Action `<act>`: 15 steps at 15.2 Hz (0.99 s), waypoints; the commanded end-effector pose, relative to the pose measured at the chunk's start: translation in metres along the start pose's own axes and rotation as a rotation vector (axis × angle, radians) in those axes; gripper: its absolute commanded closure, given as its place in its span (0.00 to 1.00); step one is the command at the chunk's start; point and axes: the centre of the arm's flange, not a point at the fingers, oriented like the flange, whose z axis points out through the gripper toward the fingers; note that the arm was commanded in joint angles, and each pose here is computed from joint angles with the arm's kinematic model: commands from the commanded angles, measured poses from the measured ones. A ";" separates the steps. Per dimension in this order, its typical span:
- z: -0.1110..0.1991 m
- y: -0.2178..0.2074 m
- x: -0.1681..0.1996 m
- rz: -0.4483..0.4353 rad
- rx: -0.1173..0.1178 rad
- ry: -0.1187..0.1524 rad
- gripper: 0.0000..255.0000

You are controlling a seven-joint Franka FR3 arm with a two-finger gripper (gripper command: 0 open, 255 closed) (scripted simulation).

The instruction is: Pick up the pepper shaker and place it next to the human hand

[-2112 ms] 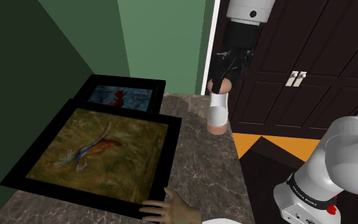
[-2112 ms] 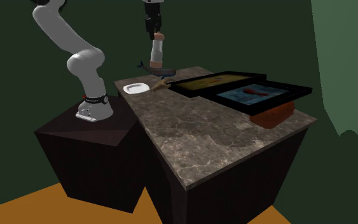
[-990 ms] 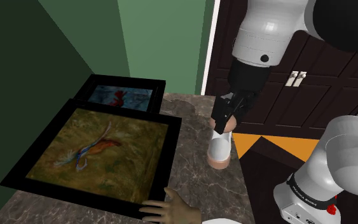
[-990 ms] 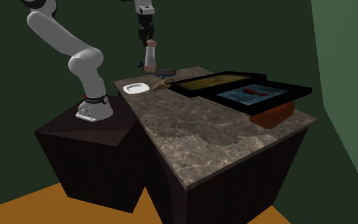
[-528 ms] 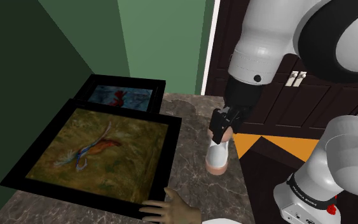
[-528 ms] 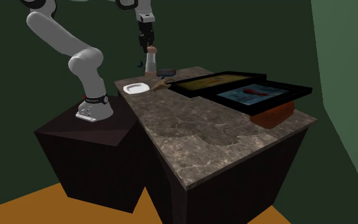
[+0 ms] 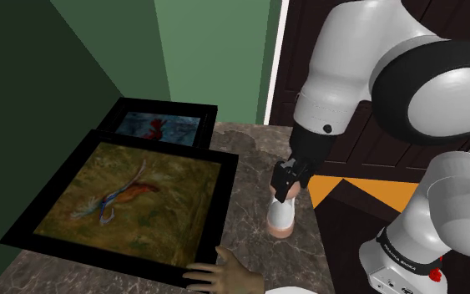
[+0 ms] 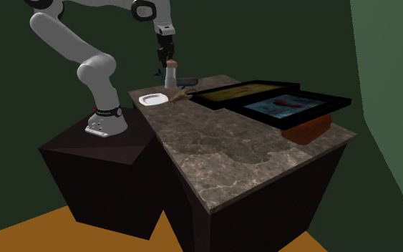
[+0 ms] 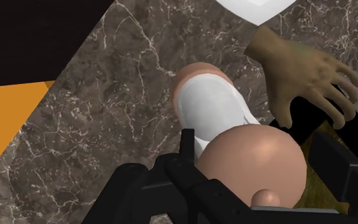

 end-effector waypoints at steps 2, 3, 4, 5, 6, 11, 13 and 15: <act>0.016 0.002 0.001 0.000 0.000 0.001 1.00; 0.021 0.002 0.001 0.000 0.000 0.001 1.00; 0.027 0.003 0.001 0.000 0.000 0.001 1.00; 0.032 0.004 0.001 0.000 0.000 0.001 1.00; 0.037 0.004 0.001 0.000 0.000 0.001 1.00; 0.063 0.007 0.002 0.000 0.000 0.001 1.00; 0.074 0.008 0.002 0.000 0.000 0.001 1.00; 0.084 0.010 0.002 0.000 0.000 0.001 1.00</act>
